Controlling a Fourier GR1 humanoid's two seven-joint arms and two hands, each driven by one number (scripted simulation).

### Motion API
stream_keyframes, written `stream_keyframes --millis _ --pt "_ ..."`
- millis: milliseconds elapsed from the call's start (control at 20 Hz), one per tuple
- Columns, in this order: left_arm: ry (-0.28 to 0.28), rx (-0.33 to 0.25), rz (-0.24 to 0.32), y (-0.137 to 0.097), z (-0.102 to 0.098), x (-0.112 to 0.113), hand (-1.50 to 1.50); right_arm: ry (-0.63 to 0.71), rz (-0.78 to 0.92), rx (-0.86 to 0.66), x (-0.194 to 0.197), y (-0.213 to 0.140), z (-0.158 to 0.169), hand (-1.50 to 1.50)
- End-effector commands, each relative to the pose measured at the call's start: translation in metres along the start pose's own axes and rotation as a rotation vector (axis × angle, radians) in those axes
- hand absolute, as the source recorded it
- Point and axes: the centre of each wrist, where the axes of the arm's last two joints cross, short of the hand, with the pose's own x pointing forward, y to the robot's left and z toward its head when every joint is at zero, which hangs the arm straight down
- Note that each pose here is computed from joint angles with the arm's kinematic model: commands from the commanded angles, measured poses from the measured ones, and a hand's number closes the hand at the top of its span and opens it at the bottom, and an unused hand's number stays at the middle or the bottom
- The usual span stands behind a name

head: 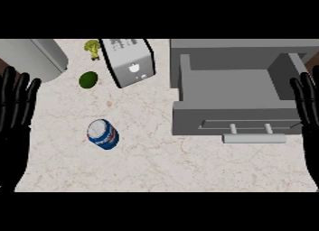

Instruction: Pick up the can, place it into the drawer and close the drawer

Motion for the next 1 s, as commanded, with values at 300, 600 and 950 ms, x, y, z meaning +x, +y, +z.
stream_keyframes --millis 300,600,950 --pt "0.370 0.145 -0.100 -0.005 0.028 -0.035 -1.50 0.274 0.004 -0.170 -0.024 -0.014 0.025 -1.50" --pt "0.471 0.153 -0.090 -0.022 0.016 -0.005 -1.50 0.327 0.023 -0.214 -0.016 -0.027 0.038 -1.50" --pt "0.446 0.147 -0.125 -0.011 0.042 0.036 -1.50 0.318 0.018 -0.201 0.005 -0.069 0.069 -1.50"
